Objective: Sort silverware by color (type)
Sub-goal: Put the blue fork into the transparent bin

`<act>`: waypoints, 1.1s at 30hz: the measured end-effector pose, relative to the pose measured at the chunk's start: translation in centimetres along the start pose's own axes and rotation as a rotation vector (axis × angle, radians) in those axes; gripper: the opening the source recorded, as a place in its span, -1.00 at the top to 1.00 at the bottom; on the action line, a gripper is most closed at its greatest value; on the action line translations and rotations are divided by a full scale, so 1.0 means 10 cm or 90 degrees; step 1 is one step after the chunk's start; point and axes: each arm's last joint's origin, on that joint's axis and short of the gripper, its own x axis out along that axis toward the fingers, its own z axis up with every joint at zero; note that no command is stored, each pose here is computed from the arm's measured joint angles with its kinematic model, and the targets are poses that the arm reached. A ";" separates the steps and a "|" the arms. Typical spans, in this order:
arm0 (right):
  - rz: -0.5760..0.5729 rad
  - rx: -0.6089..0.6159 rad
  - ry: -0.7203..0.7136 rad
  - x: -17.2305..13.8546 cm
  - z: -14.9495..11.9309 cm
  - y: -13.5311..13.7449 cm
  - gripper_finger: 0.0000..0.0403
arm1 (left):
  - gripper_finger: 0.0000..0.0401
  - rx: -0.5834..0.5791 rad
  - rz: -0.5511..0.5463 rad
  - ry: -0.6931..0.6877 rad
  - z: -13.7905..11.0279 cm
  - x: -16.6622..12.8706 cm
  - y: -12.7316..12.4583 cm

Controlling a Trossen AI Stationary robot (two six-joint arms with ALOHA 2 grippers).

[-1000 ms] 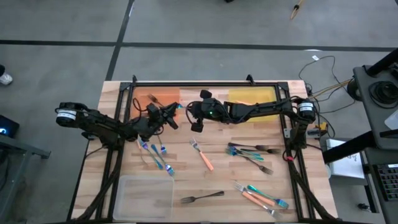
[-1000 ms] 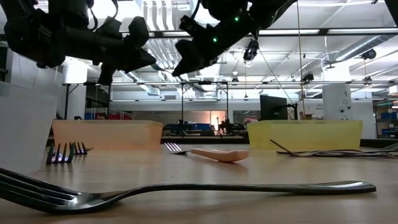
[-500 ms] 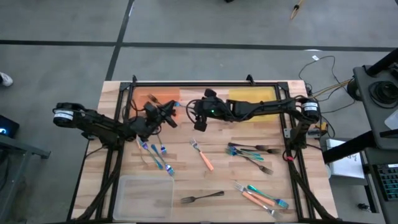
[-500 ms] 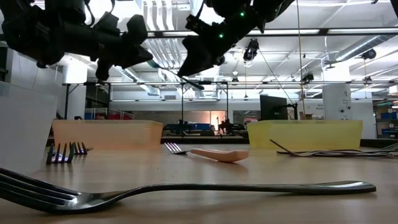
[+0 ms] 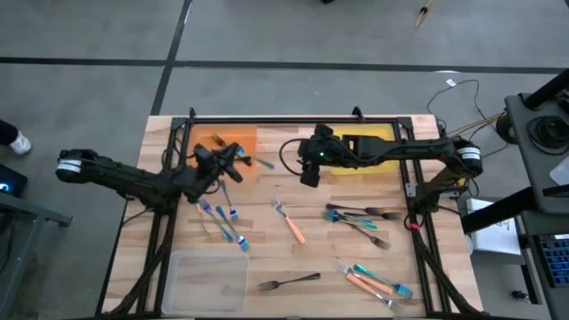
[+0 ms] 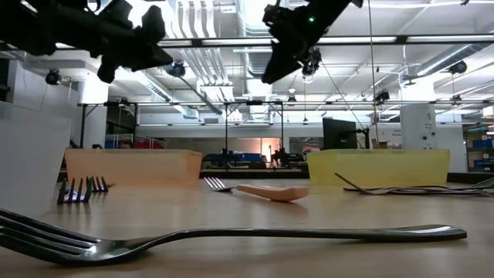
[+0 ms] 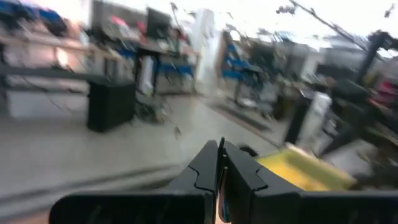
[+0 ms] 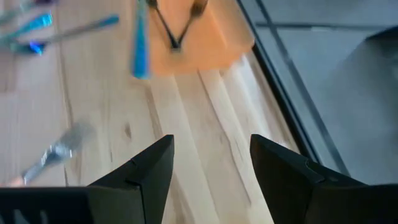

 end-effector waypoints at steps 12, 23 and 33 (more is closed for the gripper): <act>0.001 0.014 0.045 -0.07 -0.15 -0.02 -0.01 | 1.00 -0.063 -0.177 0.152 0.35 -0.78 -0.59; 0.001 0.040 0.070 0.02 -0.30 0.02 -0.01 | 1.00 -0.202 -0.151 0.369 0.48 -1.55 -0.95; 0.000 0.057 0.093 0.08 -0.41 0.05 -0.01 | 1.00 -0.110 0.123 0.704 0.46 -1.84 -1.30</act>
